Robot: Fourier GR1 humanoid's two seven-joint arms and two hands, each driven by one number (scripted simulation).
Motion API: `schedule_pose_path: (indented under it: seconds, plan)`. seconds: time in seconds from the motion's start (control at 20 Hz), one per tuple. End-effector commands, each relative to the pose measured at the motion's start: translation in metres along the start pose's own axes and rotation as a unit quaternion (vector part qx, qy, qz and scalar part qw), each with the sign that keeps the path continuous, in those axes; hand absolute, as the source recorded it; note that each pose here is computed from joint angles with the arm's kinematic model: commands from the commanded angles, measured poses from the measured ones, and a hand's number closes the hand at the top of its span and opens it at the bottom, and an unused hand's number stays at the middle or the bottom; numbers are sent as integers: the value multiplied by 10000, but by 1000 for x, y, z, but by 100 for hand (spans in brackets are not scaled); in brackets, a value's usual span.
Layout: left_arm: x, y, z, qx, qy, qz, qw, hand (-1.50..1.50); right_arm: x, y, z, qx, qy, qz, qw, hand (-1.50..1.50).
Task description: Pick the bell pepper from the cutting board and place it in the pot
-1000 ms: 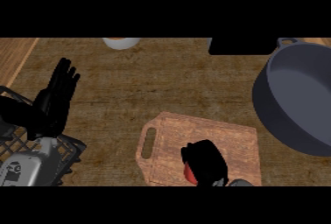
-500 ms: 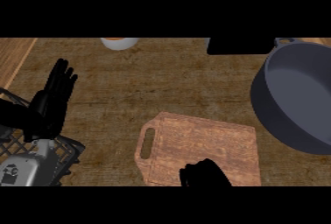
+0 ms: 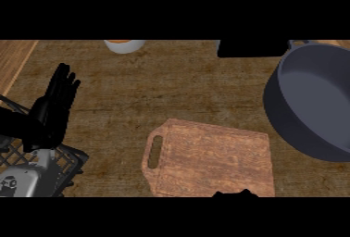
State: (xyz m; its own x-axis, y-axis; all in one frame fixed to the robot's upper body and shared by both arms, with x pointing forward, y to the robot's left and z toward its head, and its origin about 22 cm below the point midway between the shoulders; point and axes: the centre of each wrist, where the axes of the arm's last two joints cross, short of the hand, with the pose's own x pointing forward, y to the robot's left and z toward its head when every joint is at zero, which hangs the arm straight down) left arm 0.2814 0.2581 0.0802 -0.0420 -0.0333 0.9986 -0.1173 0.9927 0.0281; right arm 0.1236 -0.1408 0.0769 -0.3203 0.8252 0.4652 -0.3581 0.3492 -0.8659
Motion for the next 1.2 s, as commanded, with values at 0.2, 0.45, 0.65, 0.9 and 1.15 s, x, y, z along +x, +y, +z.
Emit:
schedule_pose_path:
  seconds: [0.2, 0.45, 0.65, 0.9, 1.15]
  plan:
    - [2, 32, 2, 327, -95, -378, 9987, 0, 5, -74, 38, -2630, 229, -634, 9624, 150]
    - [-8, 26, 0, 315, 27, -287, 9991, 0, -8, -97, 43, -3497, 359, -627, 9341, 150]
    - [4, 17, -7, 316, -10, -198, 9993, 0, -26, -119, 54, -3629, 596, -495, 9286, 150]
    - [10, 27, 1, 253, -44, -274, 9993, 0, -55, -135, 36, -3819, 873, -1011, 9145, 150]
    - [13, 20, -2, 279, -10, -272, 9992, 0, -101, -155, 35, -3993, 1076, -1250, 9019, 150]
